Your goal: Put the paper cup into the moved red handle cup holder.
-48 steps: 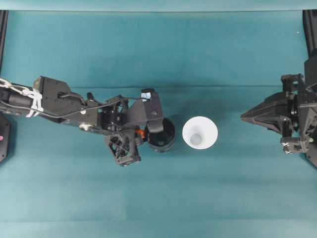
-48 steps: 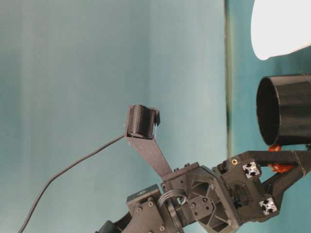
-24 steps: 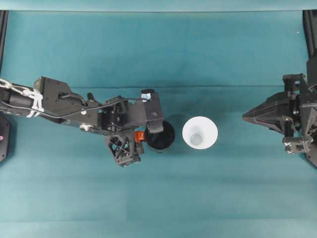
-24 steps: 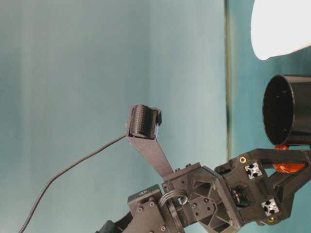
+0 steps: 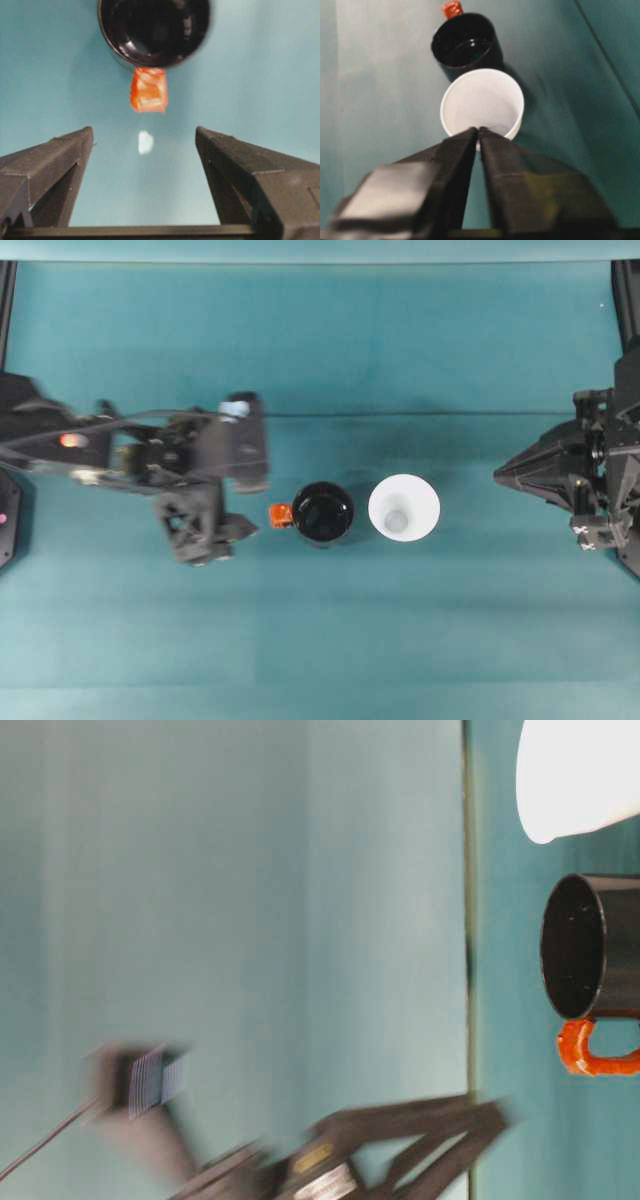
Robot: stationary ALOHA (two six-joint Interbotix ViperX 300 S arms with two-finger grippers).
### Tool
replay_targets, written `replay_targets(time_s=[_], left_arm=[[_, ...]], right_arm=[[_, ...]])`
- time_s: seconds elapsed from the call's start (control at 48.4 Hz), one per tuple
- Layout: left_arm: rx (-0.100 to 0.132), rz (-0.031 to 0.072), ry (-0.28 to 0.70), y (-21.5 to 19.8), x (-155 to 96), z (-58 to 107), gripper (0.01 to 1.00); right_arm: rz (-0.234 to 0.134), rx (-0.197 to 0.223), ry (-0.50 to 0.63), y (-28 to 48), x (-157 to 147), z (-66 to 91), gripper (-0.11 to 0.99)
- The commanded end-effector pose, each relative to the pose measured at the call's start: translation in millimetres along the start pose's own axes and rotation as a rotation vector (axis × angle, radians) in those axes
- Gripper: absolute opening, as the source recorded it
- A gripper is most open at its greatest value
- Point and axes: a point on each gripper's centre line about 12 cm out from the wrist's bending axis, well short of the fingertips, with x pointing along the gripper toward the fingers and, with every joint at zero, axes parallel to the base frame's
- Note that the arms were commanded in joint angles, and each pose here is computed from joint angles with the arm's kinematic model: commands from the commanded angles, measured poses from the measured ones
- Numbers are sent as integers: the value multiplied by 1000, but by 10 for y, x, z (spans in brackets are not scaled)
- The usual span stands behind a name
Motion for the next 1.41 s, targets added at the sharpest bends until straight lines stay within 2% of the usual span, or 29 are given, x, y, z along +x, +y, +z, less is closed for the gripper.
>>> replay_targets(time_s=[0.0,0.062,0.103,0.186,0.227,0.289,0.372,0.558,0.744,0.848,1.013,1.137,1.385], left_arm=[[0,-2,-20,-3,-173,-26,913],[-5,-3,-21,4,-218,-70,913],[-2,-6,-26,-8,-240,-87,913],[11,-11,-22,-38,-246,-116,913],[21,-11,-16,-41,-241,-131,913],[23,-12,-14,-45,-246,-134,913],[23,-12,-14,-44,-248,-138,913],[12,-11,-8,-37,-251,-185,912],[11,-11,-5,-28,-276,-246,911],[11,-11,-10,-26,-291,-254,911],[9,-11,-10,-20,-295,-262,910],[9,-11,-13,-21,-291,-258,910],[8,-9,-13,-12,-288,-260,910]], right_arm=[[-6,15,-15,15,11,121,54],[-15,18,-2,9,29,145,158],[-20,19,10,14,43,166,246],[-31,19,47,32,84,215,494],[-38,19,71,42,113,242,605],[-53,20,111,47,174,280,789],[-82,29,180,37,300,332,941],[-152,49,350,-31,669,350,938],[-201,56,487,-87,1024,332,938],[-220,60,540,-133,1186,245,938],[-255,77,610,-251,1333,74,938],[-270,85,634,-313,1411,20,938],[-276,89,649,-337,1545,-1,935]])
